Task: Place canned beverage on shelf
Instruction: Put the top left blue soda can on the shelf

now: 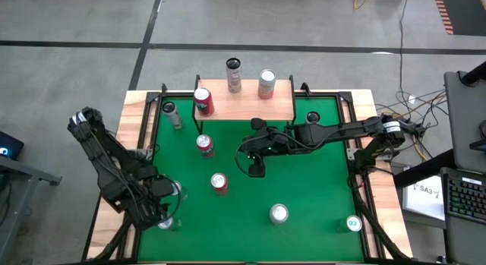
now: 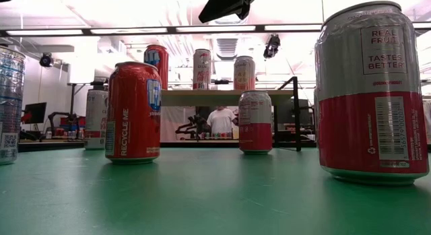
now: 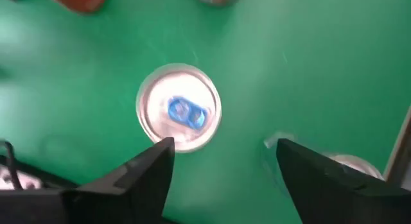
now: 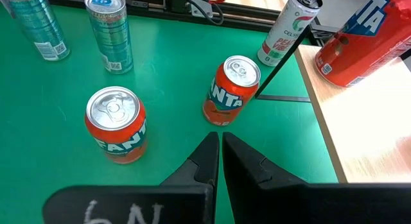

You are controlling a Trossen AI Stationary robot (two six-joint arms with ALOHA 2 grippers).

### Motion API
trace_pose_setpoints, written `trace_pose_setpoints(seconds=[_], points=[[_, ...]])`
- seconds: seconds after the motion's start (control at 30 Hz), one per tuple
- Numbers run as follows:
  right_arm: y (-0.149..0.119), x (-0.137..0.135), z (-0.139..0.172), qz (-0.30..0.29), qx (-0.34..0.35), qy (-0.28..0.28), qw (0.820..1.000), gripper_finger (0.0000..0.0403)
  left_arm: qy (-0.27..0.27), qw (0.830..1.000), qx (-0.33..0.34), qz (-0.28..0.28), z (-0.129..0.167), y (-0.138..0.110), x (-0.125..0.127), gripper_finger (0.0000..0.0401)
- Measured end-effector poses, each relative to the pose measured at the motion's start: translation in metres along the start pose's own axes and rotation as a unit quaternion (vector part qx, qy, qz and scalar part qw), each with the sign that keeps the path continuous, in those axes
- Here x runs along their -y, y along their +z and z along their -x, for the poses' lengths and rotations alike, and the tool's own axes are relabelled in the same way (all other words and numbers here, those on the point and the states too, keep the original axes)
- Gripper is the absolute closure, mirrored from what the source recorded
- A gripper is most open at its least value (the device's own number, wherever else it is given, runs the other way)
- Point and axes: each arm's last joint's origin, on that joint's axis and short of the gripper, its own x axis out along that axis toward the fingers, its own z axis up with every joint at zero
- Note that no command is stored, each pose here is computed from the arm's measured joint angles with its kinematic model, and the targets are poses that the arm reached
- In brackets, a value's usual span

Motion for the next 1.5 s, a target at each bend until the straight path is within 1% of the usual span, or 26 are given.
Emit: trace_pose_setpoints(seconds=[0.23, 0.33, 0.53, 0.73, 0.97, 1.17, 1.33, 1.5], points=[[0.0, 0.0, 0.0, 0.0, 0.0, 0.0, 1.0, 0.039, 0.034, 0.999, 0.04, -0.007, 0.0, 0.002, -0.005, 0.0133], [0.0, 0.0, 0.0, 0.0, 0.0, 0.0, 1.0, 0.039, 0.04, 0.998, 0.054, -0.005, -0.001, 0.004, -0.005, 0.0134], [0.0, 0.0, 0.0, 0.005, -0.001, 0.0, 1.0, 0.039, 0.046, 0.997, 0.063, 0.005, -0.003, 0.004, -0.006, 0.0134], [-0.001, 0.0, 0.0, 0.008, -0.001, 0.0, 1.0, 0.039, 0.062, 0.996, 0.065, 0.014, -0.014, 0.0, -0.008, 0.0134], [-0.001, 0.0, -0.001, 0.008, -0.003, 0.001, 1.0, 0.039, 0.049, 0.996, 0.07, 0.023, -0.025, -0.003, -0.005, 0.0134], [-0.001, 0.0, -0.001, 0.008, -0.003, 0.001, 1.0, 0.039, 0.046, 0.994, 0.089, 0.031, -0.032, -0.004, -0.004, 0.0134], [-0.001, 0.0, -0.001, 0.008, -0.003, 0.001, 1.0, 0.039, 0.057, 0.992, 0.102, 0.038, -0.041, -0.007, -0.007, 0.0134], [-0.001, 0.0, -0.001, 0.001, -0.003, 0.001, 1.0, 0.039, 0.061, 0.991, 0.116, 0.039, -0.042, -0.007, -0.008, 0.0134]])
